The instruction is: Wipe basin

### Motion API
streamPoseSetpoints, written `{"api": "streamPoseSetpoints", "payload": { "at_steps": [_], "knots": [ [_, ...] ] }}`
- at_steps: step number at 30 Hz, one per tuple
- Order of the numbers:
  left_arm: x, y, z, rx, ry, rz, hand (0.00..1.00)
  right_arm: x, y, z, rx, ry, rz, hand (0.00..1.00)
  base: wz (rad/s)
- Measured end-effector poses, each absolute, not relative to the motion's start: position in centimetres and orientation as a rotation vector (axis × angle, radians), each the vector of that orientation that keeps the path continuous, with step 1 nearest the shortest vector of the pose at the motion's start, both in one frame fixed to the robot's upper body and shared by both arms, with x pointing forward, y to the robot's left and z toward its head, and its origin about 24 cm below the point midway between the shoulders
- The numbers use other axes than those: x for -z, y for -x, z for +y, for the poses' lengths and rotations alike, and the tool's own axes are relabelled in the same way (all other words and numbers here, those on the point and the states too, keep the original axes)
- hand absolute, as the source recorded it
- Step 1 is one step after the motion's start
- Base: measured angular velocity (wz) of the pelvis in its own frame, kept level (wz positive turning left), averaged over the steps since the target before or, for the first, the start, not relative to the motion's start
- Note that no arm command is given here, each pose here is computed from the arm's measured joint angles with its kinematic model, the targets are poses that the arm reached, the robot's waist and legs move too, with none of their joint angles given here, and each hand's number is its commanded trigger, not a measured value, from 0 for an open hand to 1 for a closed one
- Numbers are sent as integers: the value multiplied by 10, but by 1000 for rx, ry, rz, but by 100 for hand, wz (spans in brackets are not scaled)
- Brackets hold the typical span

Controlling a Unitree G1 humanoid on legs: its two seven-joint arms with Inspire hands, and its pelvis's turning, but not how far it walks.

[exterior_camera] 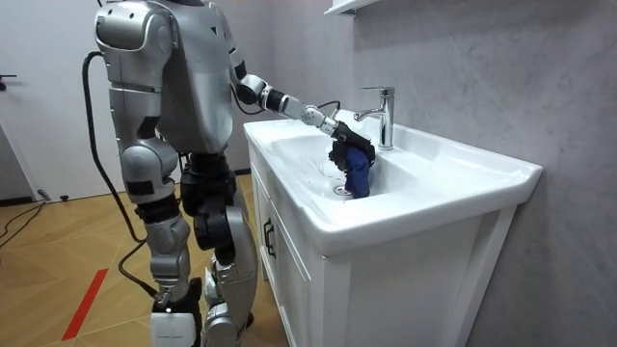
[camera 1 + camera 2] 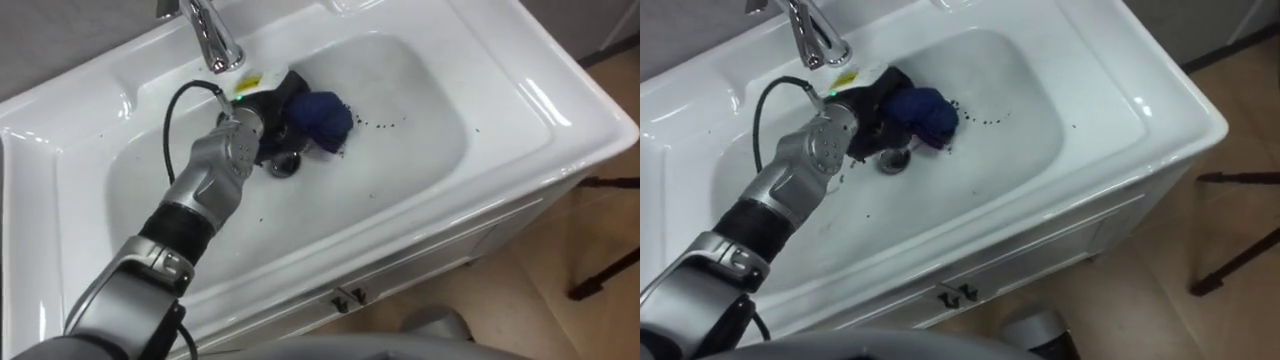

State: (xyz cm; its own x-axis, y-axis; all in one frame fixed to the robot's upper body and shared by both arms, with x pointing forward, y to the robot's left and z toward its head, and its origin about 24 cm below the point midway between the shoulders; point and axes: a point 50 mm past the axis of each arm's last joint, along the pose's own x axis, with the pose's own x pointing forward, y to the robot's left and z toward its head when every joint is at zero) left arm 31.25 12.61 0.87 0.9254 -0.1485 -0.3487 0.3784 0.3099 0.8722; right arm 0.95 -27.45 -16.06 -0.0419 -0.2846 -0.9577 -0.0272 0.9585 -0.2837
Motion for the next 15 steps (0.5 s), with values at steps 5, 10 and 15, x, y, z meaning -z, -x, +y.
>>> {"api": "streamPoseSetpoints", "payload": {
  "at_steps": [5, 10, 15],
  "knots": [
    [12, -308, 141, 318, -1328, 284, 100, 160, -14, -275, 209, 261, 1575, 0, -1],
    [40, -296, 160, 305, -1366, 409, 100, 160, -13, -276, 222, 277, 1576, 0, 1],
    [50, -290, 169, 300, -1445, 428, 100, 160, -21, -276, 221, 284, 1551, 0, -10]
  ]
}}
